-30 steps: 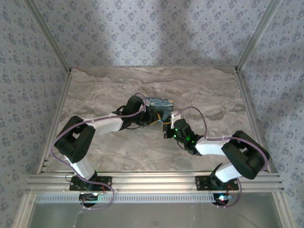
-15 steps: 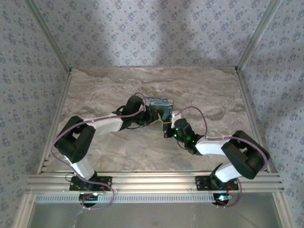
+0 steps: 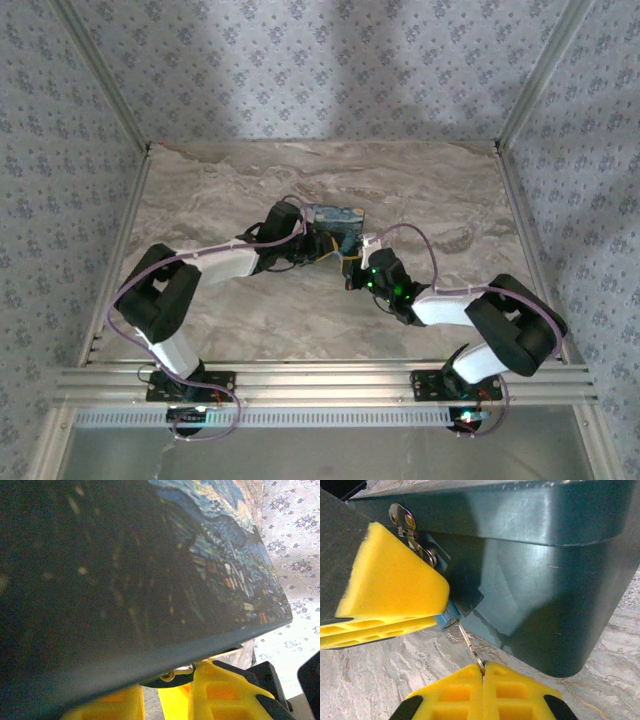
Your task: Unlock the padlock with the key
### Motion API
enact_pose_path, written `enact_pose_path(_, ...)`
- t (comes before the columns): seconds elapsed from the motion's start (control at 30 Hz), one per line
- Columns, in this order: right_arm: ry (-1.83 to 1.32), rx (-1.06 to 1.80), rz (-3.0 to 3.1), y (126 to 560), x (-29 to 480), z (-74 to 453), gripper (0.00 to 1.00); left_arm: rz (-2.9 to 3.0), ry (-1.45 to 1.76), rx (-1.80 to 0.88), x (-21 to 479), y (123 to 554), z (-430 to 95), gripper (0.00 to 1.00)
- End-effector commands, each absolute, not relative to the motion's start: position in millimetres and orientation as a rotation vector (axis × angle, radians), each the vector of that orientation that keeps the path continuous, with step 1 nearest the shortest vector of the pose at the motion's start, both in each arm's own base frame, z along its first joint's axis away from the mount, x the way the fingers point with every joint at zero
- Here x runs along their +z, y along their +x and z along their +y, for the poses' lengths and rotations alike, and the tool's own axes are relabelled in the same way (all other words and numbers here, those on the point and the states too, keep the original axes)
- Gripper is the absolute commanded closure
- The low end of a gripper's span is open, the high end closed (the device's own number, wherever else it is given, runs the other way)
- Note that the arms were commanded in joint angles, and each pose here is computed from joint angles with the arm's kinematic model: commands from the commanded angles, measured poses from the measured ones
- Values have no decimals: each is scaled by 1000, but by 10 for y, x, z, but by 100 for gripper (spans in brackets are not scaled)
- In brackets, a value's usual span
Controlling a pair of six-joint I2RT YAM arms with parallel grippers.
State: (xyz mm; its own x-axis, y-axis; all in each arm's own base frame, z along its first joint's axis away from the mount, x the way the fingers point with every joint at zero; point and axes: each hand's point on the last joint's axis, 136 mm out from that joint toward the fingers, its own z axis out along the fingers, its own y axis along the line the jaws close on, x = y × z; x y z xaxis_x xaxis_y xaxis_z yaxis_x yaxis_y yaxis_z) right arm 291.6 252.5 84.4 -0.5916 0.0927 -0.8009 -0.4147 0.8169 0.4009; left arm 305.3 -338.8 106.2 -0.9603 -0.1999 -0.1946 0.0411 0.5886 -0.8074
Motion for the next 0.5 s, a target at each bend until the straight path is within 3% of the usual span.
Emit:
enact_pose_path(0.0,-217,752,2013,3015,1046,2577,100,2552,-76,-1369,1094,2958,-3485,79)
enact_pose_path(0.47,-217,718,2056,2886,879,2426,100,2541,-94,-1373,1152,2980,-3475,79)
